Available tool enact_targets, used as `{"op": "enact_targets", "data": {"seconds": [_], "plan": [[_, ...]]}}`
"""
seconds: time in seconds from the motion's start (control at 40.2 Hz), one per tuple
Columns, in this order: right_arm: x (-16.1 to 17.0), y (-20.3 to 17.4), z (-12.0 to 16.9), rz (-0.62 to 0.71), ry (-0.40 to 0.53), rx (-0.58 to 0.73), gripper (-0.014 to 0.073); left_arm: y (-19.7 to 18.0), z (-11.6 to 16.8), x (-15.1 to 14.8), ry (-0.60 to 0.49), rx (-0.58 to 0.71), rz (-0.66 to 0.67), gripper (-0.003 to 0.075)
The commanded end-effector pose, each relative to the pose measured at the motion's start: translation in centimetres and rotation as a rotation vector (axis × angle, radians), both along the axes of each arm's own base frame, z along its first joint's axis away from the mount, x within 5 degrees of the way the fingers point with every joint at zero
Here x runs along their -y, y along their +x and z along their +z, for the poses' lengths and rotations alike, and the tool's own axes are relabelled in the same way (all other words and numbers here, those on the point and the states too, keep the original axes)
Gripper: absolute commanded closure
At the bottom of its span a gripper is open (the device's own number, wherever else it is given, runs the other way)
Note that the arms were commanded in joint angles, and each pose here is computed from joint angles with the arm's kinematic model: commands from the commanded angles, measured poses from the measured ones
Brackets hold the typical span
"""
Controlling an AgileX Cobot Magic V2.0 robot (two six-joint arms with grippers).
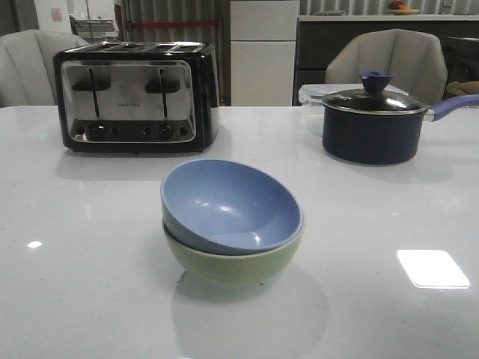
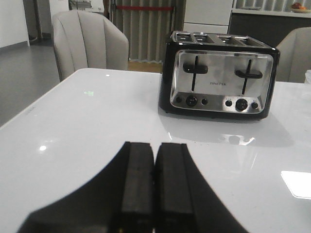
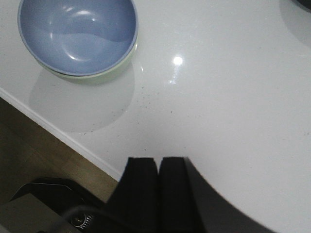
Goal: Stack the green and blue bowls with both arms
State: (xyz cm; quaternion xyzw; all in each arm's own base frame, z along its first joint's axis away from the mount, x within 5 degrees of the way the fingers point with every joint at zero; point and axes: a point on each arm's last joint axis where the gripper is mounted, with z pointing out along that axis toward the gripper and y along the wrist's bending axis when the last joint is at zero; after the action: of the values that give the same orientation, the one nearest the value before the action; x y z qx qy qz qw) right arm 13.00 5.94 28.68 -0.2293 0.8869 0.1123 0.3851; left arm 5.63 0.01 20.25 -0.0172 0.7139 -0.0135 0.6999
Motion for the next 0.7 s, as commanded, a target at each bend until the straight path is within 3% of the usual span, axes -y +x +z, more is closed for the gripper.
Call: {"op": "enact_targets", "data": {"seconds": [0.0, 0.671], "plan": [[0.02, 0.42, 1.41, -0.027, 0.046, 0.083, 0.0538, -0.27, 1.43, 0.09, 0.012, 0.179, -0.019, 0.0624], [0.02, 0.43, 1.42, -0.027, 0.046, 0.084, 0.0538, -0.31, 1.65, 0.28, 0.042, 0.203, -0.051, 0.0624]]}}
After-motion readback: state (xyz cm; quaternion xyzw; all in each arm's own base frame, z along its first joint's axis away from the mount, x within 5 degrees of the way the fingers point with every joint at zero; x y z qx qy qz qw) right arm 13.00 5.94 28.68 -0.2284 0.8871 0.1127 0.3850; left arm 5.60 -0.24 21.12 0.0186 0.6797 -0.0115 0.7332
